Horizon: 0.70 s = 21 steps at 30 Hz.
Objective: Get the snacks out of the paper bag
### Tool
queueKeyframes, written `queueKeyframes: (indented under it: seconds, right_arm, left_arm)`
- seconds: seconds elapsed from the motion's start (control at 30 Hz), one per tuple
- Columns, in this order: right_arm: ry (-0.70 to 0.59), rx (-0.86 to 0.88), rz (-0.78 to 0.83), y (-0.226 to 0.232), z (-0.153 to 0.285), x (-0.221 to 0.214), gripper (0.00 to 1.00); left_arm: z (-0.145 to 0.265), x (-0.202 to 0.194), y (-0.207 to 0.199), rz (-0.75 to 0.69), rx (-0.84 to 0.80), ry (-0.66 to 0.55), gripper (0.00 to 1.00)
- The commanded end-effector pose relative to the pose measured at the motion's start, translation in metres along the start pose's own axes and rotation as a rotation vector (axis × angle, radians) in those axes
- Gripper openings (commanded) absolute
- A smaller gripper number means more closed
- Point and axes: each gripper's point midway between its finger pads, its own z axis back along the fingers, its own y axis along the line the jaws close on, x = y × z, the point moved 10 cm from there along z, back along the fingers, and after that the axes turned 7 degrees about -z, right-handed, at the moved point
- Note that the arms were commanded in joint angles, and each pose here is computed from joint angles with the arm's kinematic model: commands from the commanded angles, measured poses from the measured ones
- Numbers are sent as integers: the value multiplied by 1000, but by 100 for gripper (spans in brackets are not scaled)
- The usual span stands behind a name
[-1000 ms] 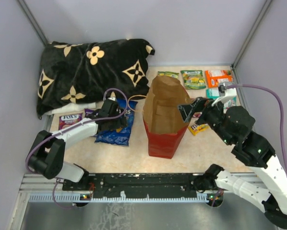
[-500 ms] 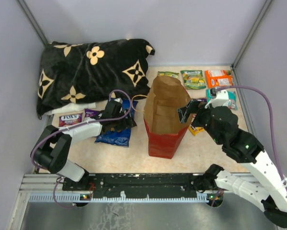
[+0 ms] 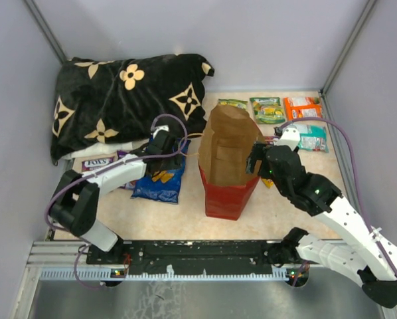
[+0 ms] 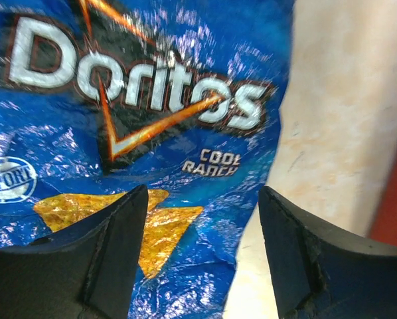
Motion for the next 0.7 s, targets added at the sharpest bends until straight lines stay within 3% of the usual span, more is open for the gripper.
queueKeyframes:
  seconds: [0.0,0.13,0.23,0.5,0.67]
  right_arm:
    - [-54,9,-38,4,-4,6,84]
    - [-44,12,-33,4,-5,4,84]
    - [-41,18,-32,4,-5,3,84]
    - [-40,31,-36,4,-6,1,84]
    - [-33,32,-32,4,-7,-2,84]
  left_arm:
    - [-15,-20,-3,-128,131,70,73]
    - [-27,-24,-15,-161,113,73,71]
    - [-36,-26,-20,-166,89,84,62]
    - [-52,-40,-31,-143,-22,136,16]
    - [-56,-44,-31,-138,-14,156,16]
